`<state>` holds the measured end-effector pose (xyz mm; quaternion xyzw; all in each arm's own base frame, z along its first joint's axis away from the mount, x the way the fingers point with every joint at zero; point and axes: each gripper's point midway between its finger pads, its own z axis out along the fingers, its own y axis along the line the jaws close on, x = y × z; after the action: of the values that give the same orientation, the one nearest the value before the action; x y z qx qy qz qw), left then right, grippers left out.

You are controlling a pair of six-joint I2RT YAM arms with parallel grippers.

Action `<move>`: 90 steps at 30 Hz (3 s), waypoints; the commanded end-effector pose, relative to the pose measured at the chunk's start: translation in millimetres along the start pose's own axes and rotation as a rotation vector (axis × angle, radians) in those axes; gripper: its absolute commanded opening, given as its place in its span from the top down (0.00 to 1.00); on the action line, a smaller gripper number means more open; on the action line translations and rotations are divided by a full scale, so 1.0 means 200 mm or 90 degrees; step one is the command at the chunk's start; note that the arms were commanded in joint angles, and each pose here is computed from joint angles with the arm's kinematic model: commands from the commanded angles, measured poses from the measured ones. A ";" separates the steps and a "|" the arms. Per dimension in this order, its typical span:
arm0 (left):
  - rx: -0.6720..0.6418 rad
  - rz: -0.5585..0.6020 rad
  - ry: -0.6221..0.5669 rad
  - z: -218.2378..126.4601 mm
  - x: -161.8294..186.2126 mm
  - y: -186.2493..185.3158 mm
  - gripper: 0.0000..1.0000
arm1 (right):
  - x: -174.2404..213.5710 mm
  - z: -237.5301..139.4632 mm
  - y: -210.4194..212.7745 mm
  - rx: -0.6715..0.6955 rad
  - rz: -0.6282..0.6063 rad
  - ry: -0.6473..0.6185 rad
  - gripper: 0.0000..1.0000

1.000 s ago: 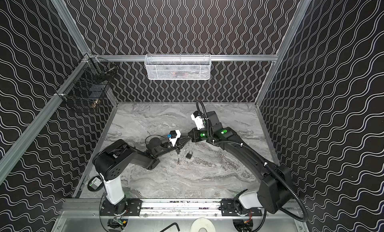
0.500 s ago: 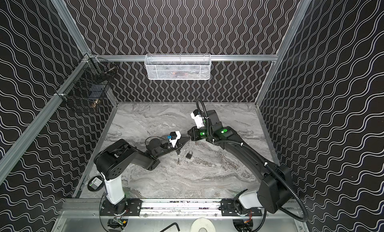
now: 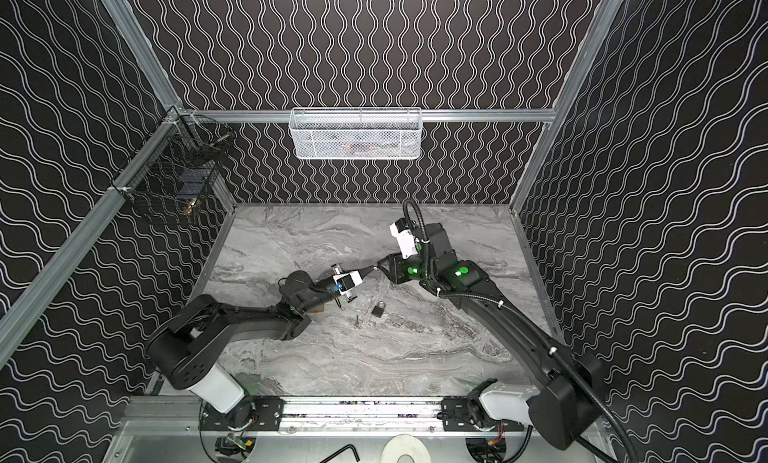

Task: Unlock with the key

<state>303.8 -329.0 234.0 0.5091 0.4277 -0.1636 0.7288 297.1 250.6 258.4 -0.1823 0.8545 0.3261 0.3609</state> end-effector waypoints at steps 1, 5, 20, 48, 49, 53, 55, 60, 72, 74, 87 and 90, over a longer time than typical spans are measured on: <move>0.059 0.143 0.091 0.00 0.11 -0.05 1.00 | -0.05 -0.06 -0.01 0.014 -0.006 -0.042 0.50; 0.081 0.308 0.159 0.00 0.13 0.01 1.00 | -0.07 -0.18 -0.05 0.041 0.004 -0.087 0.48; 0.205 0.935 0.228 -0.05 -0.26 0.06 1.00 | -0.08 -0.34 0.14 -0.222 0.011 -0.145 0.47; 0.087 1.058 0.138 0.09 -0.63 0.16 1.00 | -0.02 -0.39 0.27 -0.292 -0.034 -0.128 0.48; 0.082 1.060 0.135 0.09 -0.64 0.16 1.00 | -0.02 -0.39 0.27 -0.292 -0.034 -0.127 0.48; 0.067 1.062 0.123 0.10 -0.67 0.17 1.00 | -0.02 -0.40 0.28 -0.297 -0.037 -0.127 0.55; 0.060 1.061 0.116 0.09 -0.68 0.17 1.00 | -0.02 -0.40 0.29 -0.303 -0.038 -0.126 0.56; 0.057 1.062 0.118 0.09 -0.68 0.17 1.00 | -0.03 -0.42 0.29 -0.304 -0.044 -0.132 0.68; 0.042 1.063 0.124 0.10 -0.68 0.18 1.00 | -0.01 -0.41 0.30 -0.310 -0.048 -0.120 0.78; 0.036 1.063 0.123 0.10 -0.68 0.18 1.00 | -0.01 -0.41 0.30 -0.310 -0.048 -0.116 0.77; 0.027 1.062 0.123 0.10 -0.69 0.19 1.00 | -0.01 -0.44 0.30 -0.303 -0.054 -0.125 0.90; 0.026 1.061 0.125 0.10 -0.68 0.19 1.00 | -0.01 -0.44 0.31 -0.307 -0.053 -0.126 0.94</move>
<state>257.8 -357.9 359.3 0.6968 0.0354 0.3980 0.5957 222.8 234.1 327.2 -0.2581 0.7106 0.5204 0.3970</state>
